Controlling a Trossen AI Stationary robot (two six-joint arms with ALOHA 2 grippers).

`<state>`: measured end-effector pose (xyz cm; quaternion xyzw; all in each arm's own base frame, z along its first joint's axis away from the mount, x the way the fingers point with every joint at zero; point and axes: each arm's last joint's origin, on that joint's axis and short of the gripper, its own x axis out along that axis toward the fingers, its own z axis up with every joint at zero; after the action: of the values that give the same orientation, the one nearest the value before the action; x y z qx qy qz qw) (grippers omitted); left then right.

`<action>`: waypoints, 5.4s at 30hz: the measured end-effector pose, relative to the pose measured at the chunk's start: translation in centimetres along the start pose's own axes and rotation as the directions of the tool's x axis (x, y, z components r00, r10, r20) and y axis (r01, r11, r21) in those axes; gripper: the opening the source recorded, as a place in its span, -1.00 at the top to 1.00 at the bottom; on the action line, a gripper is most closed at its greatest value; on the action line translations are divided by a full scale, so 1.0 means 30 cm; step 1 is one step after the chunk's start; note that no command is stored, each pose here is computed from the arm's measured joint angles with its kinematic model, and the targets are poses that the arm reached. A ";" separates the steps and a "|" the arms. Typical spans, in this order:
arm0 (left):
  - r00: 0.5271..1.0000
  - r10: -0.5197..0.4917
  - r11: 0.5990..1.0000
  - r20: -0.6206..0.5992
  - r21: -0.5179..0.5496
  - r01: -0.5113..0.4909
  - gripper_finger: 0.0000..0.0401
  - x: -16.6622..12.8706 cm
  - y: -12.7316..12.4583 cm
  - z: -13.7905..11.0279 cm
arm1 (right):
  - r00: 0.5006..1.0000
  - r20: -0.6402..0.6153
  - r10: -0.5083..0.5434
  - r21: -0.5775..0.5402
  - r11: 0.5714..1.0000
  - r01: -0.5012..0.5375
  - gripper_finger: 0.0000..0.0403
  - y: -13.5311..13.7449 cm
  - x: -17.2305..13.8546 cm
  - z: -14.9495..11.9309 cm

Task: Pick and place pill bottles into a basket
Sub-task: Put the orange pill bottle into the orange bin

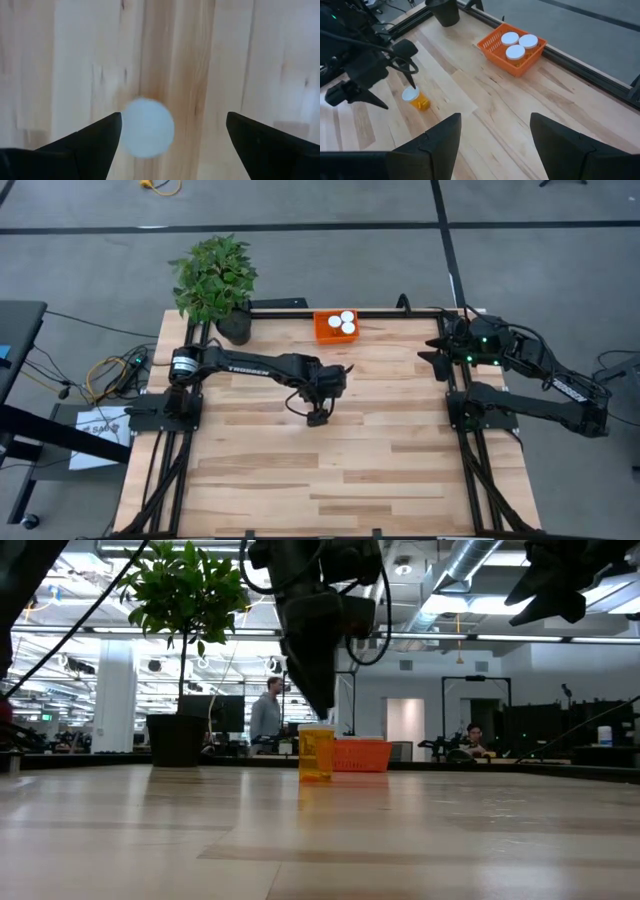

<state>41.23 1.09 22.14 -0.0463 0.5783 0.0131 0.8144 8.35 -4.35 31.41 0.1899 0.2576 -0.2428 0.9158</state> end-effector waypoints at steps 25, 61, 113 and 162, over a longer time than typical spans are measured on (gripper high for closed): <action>0.999 0.048 0.997 -0.023 0.061 -0.046 -0.74 0.003 0.036 -0.010 | 1.000 0.000 0.000 0.000 1.000 0.000 -0.15 0.000 0.000 0.000; 0.997 0.015 0.999 -0.079 0.050 -0.011 -0.63 0.065 0.081 -0.016 | 1.000 0.001 -0.003 0.008 1.000 0.003 -0.15 -0.001 0.000 0.000; 0.993 0.104 0.993 -0.052 0.059 -0.101 -0.01 -0.034 0.120 0.039 | 1.000 0.010 -0.001 0.000 1.000 0.001 -0.15 -0.001 0.000 0.003; 0.962 0.252 0.953 0.104 -0.201 -0.228 -0.03 -0.212 0.498 0.082 | 0.999 0.022 -0.033 0.002 0.999 0.033 -0.15 -0.003 0.000 0.005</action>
<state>40.33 16.40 28.04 -0.0508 0.5224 0.1693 0.8342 8.35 -4.50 31.52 0.1839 0.2505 -0.2603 0.9142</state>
